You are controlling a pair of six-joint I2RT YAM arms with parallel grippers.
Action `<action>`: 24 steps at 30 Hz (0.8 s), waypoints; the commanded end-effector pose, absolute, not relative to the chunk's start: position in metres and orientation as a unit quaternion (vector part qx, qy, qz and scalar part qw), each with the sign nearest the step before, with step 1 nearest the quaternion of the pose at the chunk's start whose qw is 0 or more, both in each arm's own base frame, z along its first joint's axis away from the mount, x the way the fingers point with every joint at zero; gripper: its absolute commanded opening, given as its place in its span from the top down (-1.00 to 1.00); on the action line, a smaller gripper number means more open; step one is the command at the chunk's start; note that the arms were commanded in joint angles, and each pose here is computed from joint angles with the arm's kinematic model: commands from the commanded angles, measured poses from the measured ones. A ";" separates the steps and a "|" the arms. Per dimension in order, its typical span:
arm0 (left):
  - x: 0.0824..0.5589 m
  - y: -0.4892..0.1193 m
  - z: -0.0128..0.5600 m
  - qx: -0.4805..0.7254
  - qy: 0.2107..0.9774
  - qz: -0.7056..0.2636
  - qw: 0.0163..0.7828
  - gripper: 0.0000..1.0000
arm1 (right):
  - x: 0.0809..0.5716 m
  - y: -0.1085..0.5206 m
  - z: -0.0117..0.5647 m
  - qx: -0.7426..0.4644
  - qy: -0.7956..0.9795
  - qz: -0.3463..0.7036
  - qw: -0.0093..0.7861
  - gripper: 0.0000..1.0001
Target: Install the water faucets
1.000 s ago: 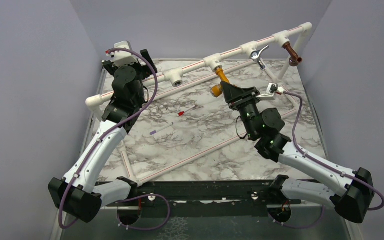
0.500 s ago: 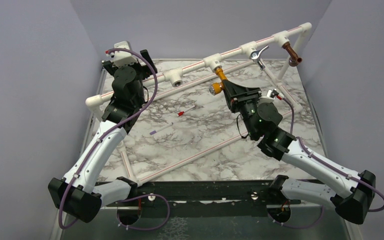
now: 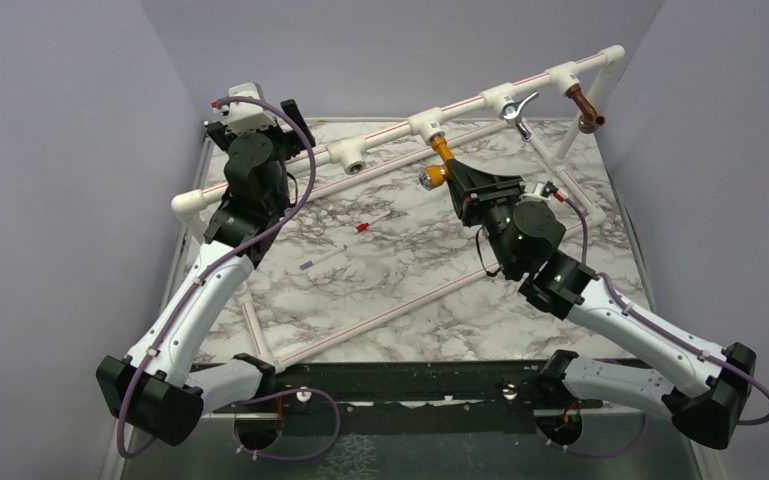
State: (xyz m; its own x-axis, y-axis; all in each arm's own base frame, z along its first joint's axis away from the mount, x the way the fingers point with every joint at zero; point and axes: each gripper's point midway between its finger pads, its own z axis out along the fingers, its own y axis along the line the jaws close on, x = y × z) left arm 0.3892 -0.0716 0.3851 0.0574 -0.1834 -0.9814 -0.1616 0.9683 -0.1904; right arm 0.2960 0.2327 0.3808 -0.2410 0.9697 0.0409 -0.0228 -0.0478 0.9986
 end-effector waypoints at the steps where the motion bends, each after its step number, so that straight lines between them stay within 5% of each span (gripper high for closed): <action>1: 0.361 -0.089 0.242 -0.019 0.837 0.052 0.544 -0.98 | 0.296 0.222 0.397 0.460 0.519 0.577 0.431 0.64; 12: 0.361 -0.090 0.241 -0.019 0.838 0.050 0.543 -0.98 | 0.293 0.219 0.399 0.455 0.525 0.569 0.440 -0.14; 24: 0.361 -0.090 0.240 -0.017 0.839 0.051 0.542 -0.98 | 0.283 0.210 0.399 0.415 0.551 0.546 0.475 -0.46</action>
